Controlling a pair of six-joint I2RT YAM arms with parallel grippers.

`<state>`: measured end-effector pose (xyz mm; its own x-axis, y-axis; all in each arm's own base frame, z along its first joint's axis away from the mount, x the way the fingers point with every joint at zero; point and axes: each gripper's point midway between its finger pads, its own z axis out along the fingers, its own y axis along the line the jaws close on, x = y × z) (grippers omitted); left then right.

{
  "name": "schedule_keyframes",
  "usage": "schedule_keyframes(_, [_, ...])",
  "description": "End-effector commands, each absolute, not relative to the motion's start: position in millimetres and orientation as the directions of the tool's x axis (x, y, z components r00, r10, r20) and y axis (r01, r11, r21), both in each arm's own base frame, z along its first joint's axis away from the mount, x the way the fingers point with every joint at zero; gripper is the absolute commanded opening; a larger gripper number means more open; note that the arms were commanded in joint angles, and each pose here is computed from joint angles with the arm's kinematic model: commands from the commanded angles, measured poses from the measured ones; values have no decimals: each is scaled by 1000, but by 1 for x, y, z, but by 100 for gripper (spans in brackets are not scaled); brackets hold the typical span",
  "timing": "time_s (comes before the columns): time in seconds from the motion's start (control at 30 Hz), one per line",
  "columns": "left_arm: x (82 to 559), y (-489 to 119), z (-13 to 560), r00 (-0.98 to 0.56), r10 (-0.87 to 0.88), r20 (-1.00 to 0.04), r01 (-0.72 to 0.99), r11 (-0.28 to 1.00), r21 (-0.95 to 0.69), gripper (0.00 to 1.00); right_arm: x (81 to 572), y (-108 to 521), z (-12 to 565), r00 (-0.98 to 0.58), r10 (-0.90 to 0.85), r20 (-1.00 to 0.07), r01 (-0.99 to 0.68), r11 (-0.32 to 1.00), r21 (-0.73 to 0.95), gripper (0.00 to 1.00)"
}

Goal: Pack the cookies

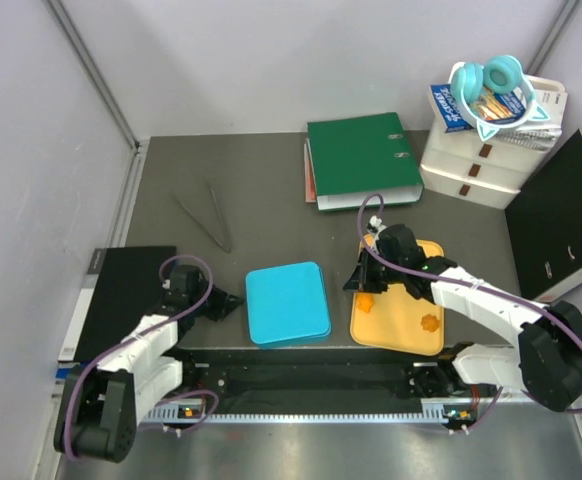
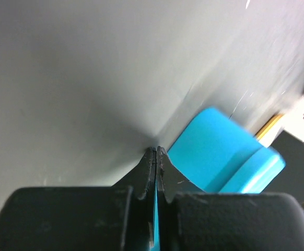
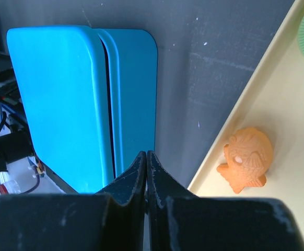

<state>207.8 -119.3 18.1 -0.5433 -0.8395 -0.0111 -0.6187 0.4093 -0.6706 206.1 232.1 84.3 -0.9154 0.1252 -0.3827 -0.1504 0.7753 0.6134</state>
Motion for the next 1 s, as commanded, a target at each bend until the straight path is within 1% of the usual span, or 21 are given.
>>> schedule_keyframes(0.0, [237, -108, 33, -523, -851, -55, -554, 387, -737, 0, 219, 234, 99, -891, 135, -433, -182, 768, 614, 0])
schedule_keyframes(0.07, [242, -112, 36, -542, -840, -29, -533, 370, -761, 0, 218, 233, 98, -891, 134, -434, -183, 768, 614, 0])
schedule_keyframes(0.1, [250, -111, 42, -538, -842, -34, -504, 354, -788, 0, 218, 233, 98, -891, 134, -433, -182, 769, 612, 0])
schedule_keyframes(0.3, [255, -124, 47, -590, -807, 30, -469, 312, -826, 0, 221, 231, 98, -888, 135, -439, -182, 773, 607, 0])
schedule_keyframes(0.33, [260, -126, 53, -595, -803, 17, -436, 306, -846, 0, 221, 230, 98, -889, 138, -438, -179, 775, 607, 0])
schedule_keyframes(0.37, [259, -128, 53, -603, -797, 30, -436, 298, -850, 0, 221, 230, 97, -889, 137, -437, -179, 775, 606, 0])
schedule_keyframes(0.47, [263, -131, 58, -617, -786, 25, -403, 288, -869, 0, 222, 229, 97, -891, 138, -433, -175, 776, 606, 0])
schedule_keyframes(0.97, [262, -134, 61, -620, -784, 31, -364, 253, -896, 0, 225, 231, 96, -895, 131, -427, -173, 780, 602, 0])
